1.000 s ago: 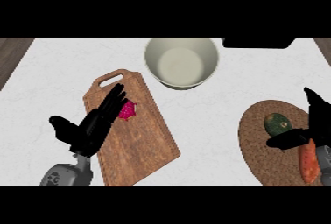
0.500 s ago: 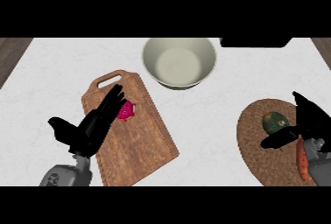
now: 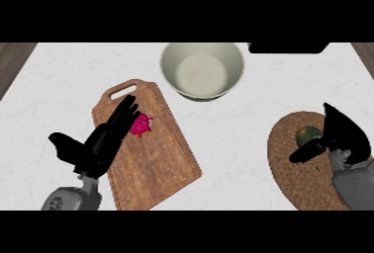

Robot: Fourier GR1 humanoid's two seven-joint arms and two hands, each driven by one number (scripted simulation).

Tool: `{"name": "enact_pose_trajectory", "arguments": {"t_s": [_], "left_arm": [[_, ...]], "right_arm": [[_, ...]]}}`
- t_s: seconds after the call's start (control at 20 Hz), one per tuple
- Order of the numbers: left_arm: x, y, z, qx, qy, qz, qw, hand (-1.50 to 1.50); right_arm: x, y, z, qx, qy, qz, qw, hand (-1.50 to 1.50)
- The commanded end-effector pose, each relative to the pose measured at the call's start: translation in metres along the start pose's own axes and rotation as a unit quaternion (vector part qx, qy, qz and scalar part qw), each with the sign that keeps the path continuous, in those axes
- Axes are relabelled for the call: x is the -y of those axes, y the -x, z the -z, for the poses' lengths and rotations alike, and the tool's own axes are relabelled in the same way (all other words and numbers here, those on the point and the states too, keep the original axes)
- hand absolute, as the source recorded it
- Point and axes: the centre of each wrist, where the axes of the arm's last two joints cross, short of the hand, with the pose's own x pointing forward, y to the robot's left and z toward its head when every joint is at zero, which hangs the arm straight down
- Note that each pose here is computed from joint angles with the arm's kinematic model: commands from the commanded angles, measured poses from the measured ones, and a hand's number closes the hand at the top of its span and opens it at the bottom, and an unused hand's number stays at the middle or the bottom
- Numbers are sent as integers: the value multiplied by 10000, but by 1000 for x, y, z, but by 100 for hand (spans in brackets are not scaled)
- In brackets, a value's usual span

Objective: Pick the squash from the placemat and place it in the bowl

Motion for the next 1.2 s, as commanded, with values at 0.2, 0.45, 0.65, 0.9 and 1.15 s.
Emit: {"name": "enact_pose_trajectory", "arguments": {"t_s": [0.2,0.45,0.65,0.9,1.15], "left_arm": [[1,-8,2,-83,-58,-69,9999,0],[-2,8,1,29,-86,-29,10000,0],[2,4,-1,-85,-17,36,10000,0],[3,-11,-7,45,-87,-27,9999,0],[2,-4,4,32,-100,30,9999,0]], "right_arm": [[-23,1,17,-789,39,-28,9969,-150],[-36,2,24,-737,49,-74,9972,-150],[-15,4,33,-867,66,41,9962,-150],[-37,12,24,-845,123,30,9963,-150],[-60,16,22,-250,361,131,9989,150]]}}
